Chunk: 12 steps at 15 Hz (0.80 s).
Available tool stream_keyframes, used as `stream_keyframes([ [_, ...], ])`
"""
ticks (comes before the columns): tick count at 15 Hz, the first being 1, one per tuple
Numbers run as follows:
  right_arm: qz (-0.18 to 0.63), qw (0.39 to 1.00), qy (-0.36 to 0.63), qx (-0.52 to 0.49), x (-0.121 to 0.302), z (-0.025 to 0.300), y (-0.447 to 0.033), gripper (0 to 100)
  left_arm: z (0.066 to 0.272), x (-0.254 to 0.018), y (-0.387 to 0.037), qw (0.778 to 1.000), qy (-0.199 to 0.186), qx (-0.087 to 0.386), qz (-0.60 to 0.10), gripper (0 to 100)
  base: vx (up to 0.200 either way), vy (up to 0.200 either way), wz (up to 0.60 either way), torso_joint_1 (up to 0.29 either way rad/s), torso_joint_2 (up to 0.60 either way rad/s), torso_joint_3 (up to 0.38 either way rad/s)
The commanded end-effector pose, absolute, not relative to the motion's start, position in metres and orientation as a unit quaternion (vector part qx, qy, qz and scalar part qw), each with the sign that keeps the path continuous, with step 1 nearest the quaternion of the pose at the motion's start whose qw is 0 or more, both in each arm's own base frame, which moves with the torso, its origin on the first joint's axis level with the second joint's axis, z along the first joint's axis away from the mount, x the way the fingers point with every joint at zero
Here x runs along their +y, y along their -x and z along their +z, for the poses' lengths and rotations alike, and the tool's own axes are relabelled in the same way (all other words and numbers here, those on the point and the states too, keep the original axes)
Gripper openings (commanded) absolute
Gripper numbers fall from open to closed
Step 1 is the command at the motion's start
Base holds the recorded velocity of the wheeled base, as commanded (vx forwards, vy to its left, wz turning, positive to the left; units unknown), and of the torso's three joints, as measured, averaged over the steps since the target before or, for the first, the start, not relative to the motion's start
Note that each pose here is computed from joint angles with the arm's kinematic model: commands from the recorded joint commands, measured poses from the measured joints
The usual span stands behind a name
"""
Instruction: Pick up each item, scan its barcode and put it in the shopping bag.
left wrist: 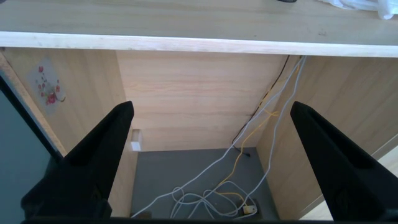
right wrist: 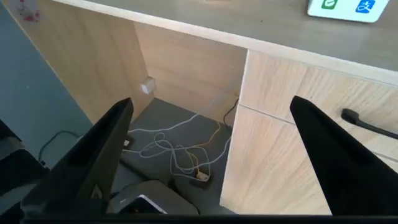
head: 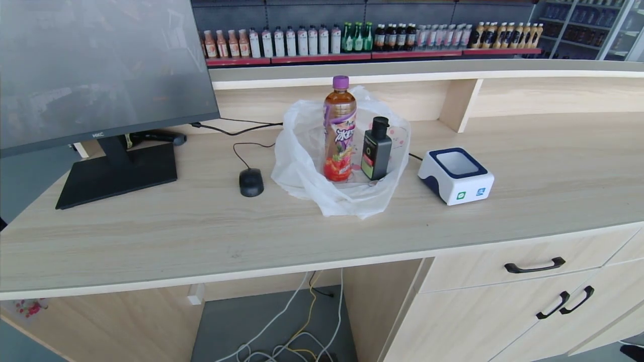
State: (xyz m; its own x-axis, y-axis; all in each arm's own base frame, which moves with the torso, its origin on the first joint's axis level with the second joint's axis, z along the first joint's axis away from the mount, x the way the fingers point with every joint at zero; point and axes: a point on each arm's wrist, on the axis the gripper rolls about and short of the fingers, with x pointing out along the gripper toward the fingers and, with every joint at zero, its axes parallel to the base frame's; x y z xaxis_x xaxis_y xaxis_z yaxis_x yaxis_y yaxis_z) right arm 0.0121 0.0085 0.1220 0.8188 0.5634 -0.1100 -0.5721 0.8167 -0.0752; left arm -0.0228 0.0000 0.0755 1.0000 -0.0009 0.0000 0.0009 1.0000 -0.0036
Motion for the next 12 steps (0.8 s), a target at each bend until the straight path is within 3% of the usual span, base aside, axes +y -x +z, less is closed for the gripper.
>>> stream_keyframes([
  [1, 0.297, 0.953, 0.051, -0.017, -0.004, 0.115, 0.007, 100, 0.075, 0.000, 0.023, 1.000, 0.002, 0.000, -0.001, 100, 0.000, 0.000, 0.00, 0.000, 0.00, 0.000],
  [8, 0.280, 0.958, 0.068, 0.010, -0.008, 0.084, 0.011, 100, 0.075, 0.000, 0.023, 1.000, 0.002, 0.000, -0.001, 100, 0.000, 0.000, 0.00, 0.000, 0.00, 0.000],
  [12, 0.161, 0.984, 0.069, 0.027, -0.007, 0.086, 0.010, 100, 0.075, 0.000, 0.023, 1.000, 0.002, 0.000, 0.000, 100, 0.000, 0.000, 0.00, 0.000, 0.00, 0.000],
])
